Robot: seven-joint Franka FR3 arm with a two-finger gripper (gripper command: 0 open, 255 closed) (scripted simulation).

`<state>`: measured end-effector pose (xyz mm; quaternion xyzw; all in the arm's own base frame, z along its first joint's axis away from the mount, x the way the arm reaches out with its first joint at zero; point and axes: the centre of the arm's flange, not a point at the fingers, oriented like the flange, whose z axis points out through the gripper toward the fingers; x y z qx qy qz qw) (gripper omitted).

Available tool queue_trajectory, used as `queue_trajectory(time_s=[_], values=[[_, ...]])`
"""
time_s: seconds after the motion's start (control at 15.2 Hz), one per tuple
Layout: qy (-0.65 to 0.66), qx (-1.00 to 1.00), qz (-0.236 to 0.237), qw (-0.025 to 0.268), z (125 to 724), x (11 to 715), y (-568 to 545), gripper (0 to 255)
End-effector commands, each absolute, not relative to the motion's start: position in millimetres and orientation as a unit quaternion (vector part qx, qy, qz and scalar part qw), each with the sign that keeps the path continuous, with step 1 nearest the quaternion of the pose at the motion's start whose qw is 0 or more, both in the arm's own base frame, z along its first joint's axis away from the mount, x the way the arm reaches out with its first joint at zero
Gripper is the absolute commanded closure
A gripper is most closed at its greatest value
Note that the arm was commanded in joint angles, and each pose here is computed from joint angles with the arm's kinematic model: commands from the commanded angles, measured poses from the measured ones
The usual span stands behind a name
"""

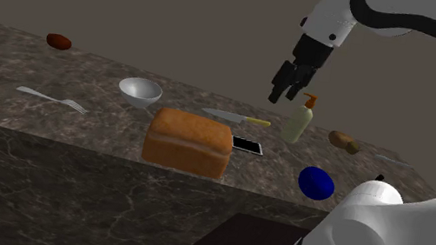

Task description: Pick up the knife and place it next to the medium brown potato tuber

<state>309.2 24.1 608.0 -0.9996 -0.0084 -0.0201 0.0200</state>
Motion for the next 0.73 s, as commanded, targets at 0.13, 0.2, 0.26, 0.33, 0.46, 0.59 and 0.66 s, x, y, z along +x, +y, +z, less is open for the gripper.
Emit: queue_trajectory(time_s=[0.13,0.2,0.26,0.33,0.46,0.59,0.66], values=[[-0.034,-0.999,-0.018,0.019,592,319,5,0],[-0.046,-0.999,-0.017,0.018,584,325,-4,0],[-0.059,-0.998,-0.016,0.017,577,330,-13,0],[-0.072,-0.997,-0.015,0.016,569,336,-22,0],[-0.097,-0.995,-0.013,0.015,553,348,-39,0],[-0.122,-0.992,-0.011,0.014,537,361,-56,0],[-0.134,-0.991,-0.011,0.013,530,368,-64,0]])
